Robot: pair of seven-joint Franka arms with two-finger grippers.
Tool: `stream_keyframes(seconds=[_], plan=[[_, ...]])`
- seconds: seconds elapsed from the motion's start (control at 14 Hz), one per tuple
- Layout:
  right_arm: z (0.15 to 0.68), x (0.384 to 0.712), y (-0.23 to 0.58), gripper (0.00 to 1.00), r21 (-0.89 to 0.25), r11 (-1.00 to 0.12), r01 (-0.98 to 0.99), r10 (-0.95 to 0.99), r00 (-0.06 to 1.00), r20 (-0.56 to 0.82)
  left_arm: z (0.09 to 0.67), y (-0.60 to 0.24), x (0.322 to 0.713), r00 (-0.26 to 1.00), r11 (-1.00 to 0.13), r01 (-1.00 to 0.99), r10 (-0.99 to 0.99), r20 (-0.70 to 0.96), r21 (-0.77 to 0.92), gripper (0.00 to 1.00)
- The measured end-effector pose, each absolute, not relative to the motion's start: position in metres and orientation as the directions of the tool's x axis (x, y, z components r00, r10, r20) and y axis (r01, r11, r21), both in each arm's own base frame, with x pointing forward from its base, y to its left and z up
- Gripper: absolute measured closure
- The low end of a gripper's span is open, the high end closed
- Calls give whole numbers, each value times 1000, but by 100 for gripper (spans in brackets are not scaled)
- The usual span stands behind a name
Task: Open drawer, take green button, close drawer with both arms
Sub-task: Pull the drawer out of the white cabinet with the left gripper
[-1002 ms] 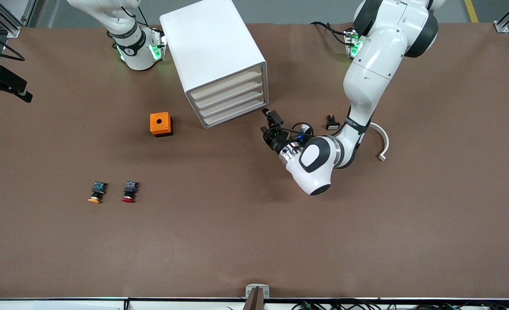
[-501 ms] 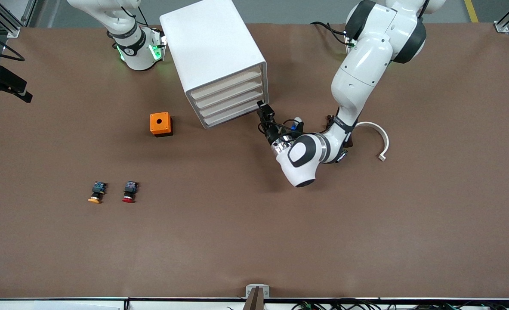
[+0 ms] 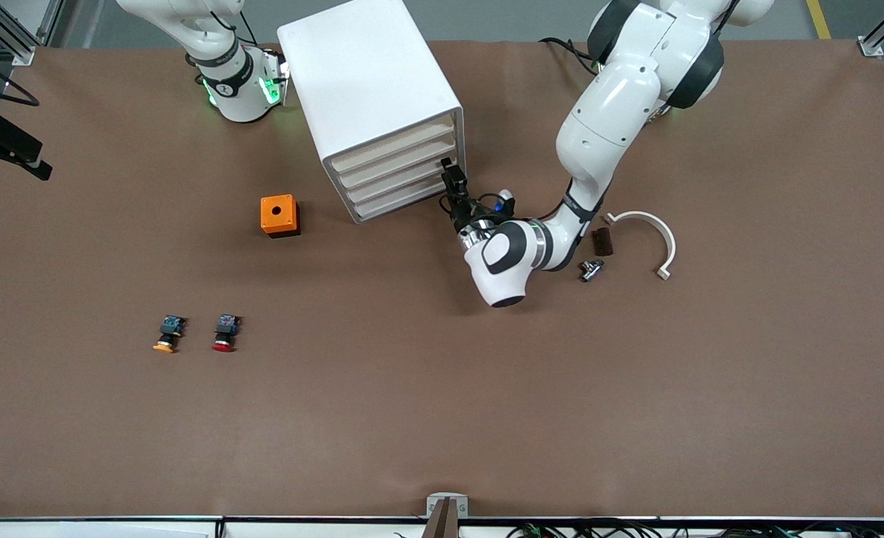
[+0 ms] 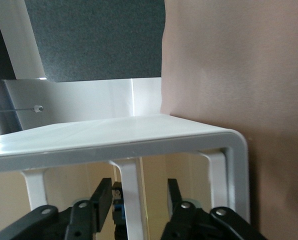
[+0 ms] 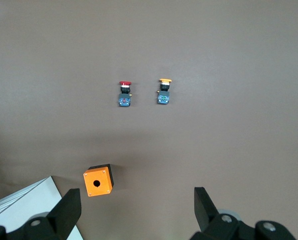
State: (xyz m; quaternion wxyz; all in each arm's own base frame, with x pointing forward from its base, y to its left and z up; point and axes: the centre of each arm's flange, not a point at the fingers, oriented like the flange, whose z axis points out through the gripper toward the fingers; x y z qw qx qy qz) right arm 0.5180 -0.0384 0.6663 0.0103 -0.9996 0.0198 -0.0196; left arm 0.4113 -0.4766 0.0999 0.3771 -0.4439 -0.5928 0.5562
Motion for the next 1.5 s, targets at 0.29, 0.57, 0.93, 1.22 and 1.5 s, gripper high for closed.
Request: stream_keyframes(seconds=[0.29, 0.57, 0.93, 1.22, 1.5], plan=[[667, 518, -38, 0, -21, -999, -39, -40, 998, 40, 102, -488, 398, -300, -27, 97, 952, -55, -995, 61], [667, 518, -38, 0, -21, -999, -39, -40, 998, 40, 102, -492, 394, -291, -28, 96, 955, -54, -995, 75], [667, 518, -38, 0, -21, -999, -39, -40, 998, 40, 102, -492, 394, -294, -2, 90, 955, -28, -996, 90], [667, 518, -38, 0, -21, -999, -39, -40, 998, 40, 102, -482, 407, -327, 2, 86, 945, -27, -996, 90], [666, 518, -38, 0, -21, -999, -39, -40, 998, 39, 102, -450, 444, -412, 6, 81, 911, -28, -997, 89]])
